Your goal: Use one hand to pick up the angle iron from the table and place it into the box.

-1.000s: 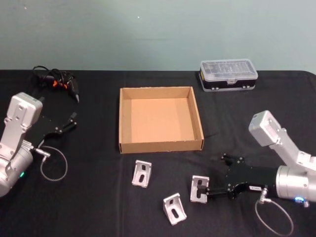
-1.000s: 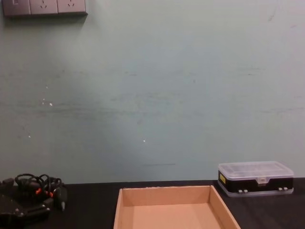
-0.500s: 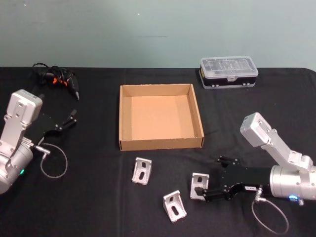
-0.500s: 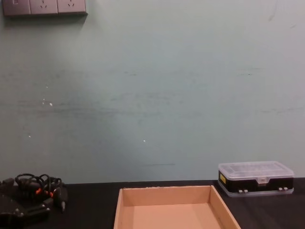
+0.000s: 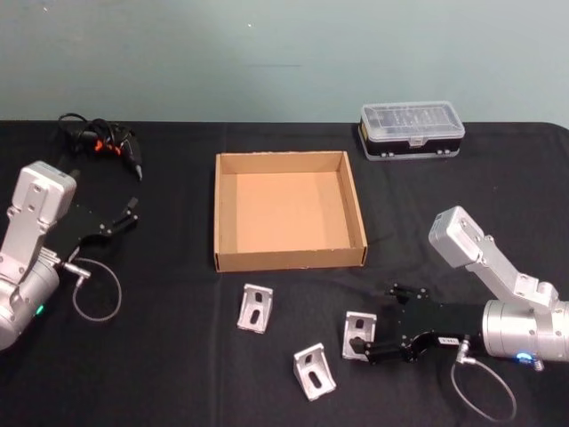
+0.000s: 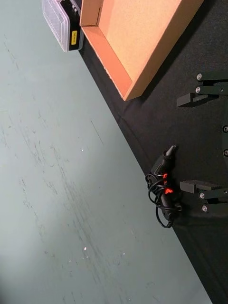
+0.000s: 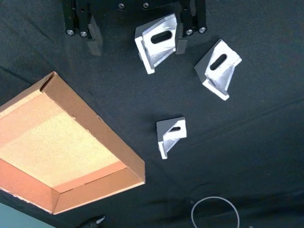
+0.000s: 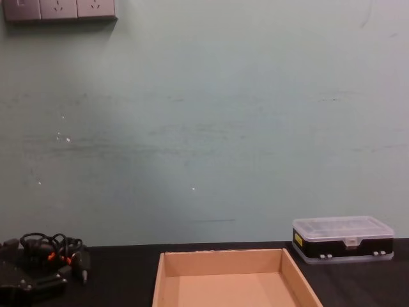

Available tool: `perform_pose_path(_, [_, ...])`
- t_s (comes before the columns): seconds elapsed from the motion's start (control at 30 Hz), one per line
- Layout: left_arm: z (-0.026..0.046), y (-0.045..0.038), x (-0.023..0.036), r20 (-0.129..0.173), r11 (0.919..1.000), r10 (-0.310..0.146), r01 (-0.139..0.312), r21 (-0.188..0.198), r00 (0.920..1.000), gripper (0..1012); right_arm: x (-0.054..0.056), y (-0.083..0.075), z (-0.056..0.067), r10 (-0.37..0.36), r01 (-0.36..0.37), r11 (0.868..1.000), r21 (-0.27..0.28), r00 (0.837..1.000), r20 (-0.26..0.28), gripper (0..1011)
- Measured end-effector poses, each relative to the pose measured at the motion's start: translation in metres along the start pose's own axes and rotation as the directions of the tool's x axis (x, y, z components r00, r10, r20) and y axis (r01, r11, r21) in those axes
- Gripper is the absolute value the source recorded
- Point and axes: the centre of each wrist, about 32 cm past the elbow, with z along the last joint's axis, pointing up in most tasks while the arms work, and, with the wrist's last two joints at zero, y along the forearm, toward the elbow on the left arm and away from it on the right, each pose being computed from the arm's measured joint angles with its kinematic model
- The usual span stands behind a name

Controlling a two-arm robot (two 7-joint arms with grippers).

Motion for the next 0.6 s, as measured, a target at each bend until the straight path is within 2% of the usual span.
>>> perform_pose_path(0.23, [0.0, 0.0, 0.0, 0.0, 1.0, 0.0, 0.0, 0.0, 1.0, 1011, 0.0009, 0.0024, -0.003, -0.002, 0.002, 1.0, 0.004, 1.0, -0.006, 846])
perform_pose_path(0.43, [0.0, 0.0, 0.0, 0.0, 1.0, 0.0, 0.0, 0.0, 1.0, 1011, 0.0017, 0.0042, -0.004, -0.002, 0.003, 1.0, 0.013, 1.0, -0.007, 682])
perform_pose_path(0.53, [0.0, 0.0, 0.0, 0.0, 1.0, 0.0, 0.0, 0.0, 1.0, 1011, 0.0016, 0.0046, -0.0043, -0.002, 0.002, 1.0, 0.017, 1.0, -0.007, 582])
perform_pose_path(0.57, [0.0, 0.0, 0.0, 0.0, 1.0, 0.0, 0.0, 0.0, 1.0, 1011, 0.0012, 0.005, -0.0048, -0.001, 0.001, 1.0, 0.021, 1.0, -0.008, 520])
perform_pose_path(0.6, [0.0, 0.0, 0.0, 0.0, 1.0, 0.0, 0.0, 0.0, 1.0, 1011, 0.0009, 0.0052, -0.0051, 0.0, 0.0, 1.0, 0.023, 1.0, -0.009, 520])
